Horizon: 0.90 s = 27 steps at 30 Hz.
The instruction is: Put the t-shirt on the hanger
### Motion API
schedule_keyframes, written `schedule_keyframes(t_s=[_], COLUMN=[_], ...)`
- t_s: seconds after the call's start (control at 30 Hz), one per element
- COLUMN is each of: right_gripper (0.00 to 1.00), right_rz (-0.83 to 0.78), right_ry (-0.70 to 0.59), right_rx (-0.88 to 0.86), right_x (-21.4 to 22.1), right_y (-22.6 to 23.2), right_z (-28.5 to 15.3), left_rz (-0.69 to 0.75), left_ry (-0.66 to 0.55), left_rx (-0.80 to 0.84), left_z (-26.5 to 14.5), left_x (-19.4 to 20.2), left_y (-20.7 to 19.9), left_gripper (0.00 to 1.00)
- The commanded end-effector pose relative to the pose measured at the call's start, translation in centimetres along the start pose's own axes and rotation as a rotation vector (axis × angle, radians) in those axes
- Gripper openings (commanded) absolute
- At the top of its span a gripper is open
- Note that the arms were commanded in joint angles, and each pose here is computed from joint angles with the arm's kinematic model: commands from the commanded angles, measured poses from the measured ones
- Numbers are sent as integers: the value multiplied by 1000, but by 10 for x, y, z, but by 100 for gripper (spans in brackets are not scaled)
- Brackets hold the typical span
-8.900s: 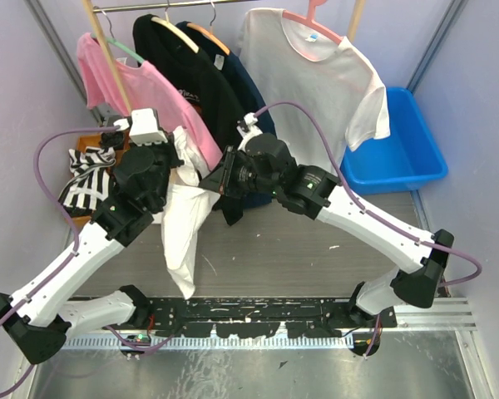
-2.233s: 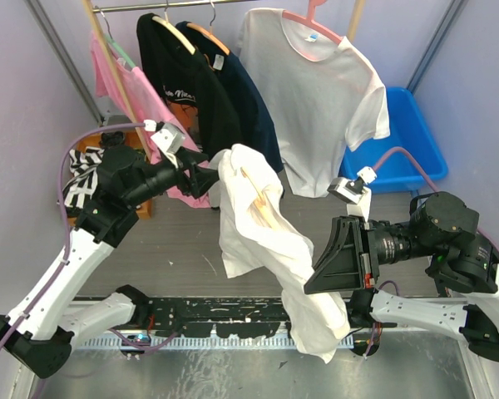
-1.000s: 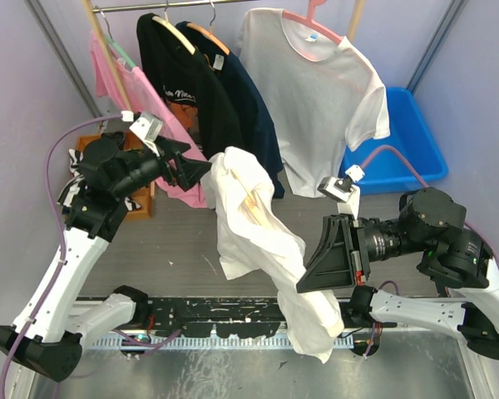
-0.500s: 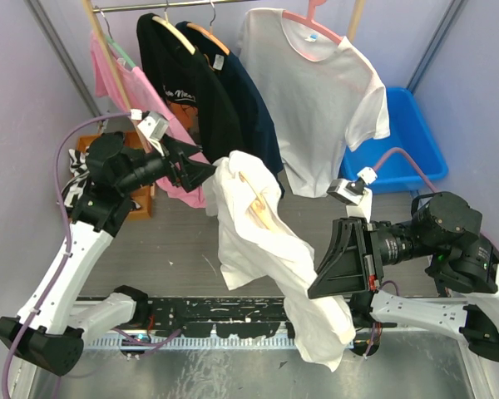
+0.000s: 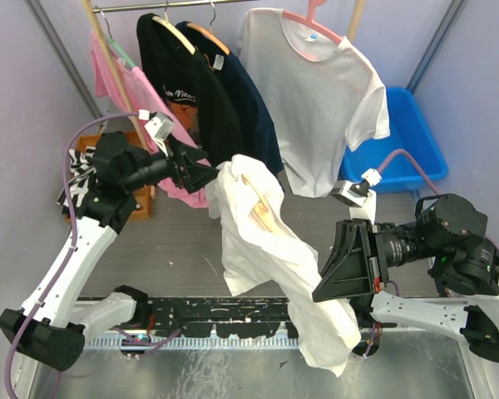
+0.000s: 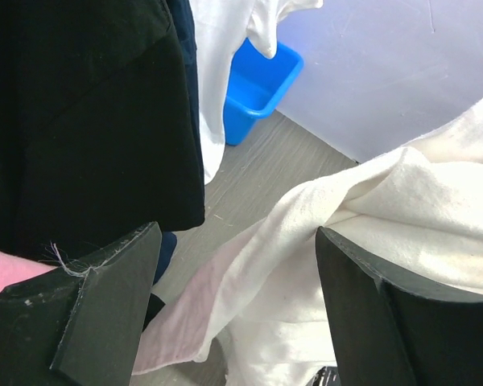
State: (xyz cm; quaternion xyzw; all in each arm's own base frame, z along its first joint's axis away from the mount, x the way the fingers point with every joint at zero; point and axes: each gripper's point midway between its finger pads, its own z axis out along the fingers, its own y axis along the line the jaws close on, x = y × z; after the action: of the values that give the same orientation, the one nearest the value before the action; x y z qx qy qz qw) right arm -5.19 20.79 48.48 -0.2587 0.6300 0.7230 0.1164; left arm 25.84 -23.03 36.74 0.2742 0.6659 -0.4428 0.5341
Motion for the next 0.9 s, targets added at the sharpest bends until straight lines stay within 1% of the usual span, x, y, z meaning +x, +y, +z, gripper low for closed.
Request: schedule_keyframes(t_s=[0.0, 0.13, 0.27, 0.37, 0.53, 0.63, 0.77, 0.8, 0.87], right_gripper=[1, 1, 1, 1, 1, 1, 1, 1, 1], right_rz=[-218, -232, -239, -249, -257, -257, -256, -255, -251], right_ry=[-71, -76, -78, -76, -77, -78, -85, -85, -88], right_rx=[-165, -171, -177, -181, -184, -181, -176, -175, -168], right_x=[-11, -8, -6, -5, -4, -3, -3, -3, -3], right_y=[47, 49, 49, 51, 52, 51, 51, 51, 49], right_z=[-12, -17, -20, -21, -22, -22, -24, -24, -24], left_rz=[-20, -29, -34, -29, -29, -29, -22, -18, -4], left_ry=[17, 28, 40, 47, 75, 80, 67, 59, 35], left_rx=[31, 23, 49, 71, 89, 97, 73, 58, 17], left_z=[2, 5, 10, 12, 16, 18, 15, 14, 10], left_x=[6, 10, 14, 15, 19, 17, 11, 8, 0], left_y=[-3, 1, -4, -11, -17, -20, -20, -19, -16], left_gripper=[84, 84, 83, 79, 51, 39, 2, 0, 0])
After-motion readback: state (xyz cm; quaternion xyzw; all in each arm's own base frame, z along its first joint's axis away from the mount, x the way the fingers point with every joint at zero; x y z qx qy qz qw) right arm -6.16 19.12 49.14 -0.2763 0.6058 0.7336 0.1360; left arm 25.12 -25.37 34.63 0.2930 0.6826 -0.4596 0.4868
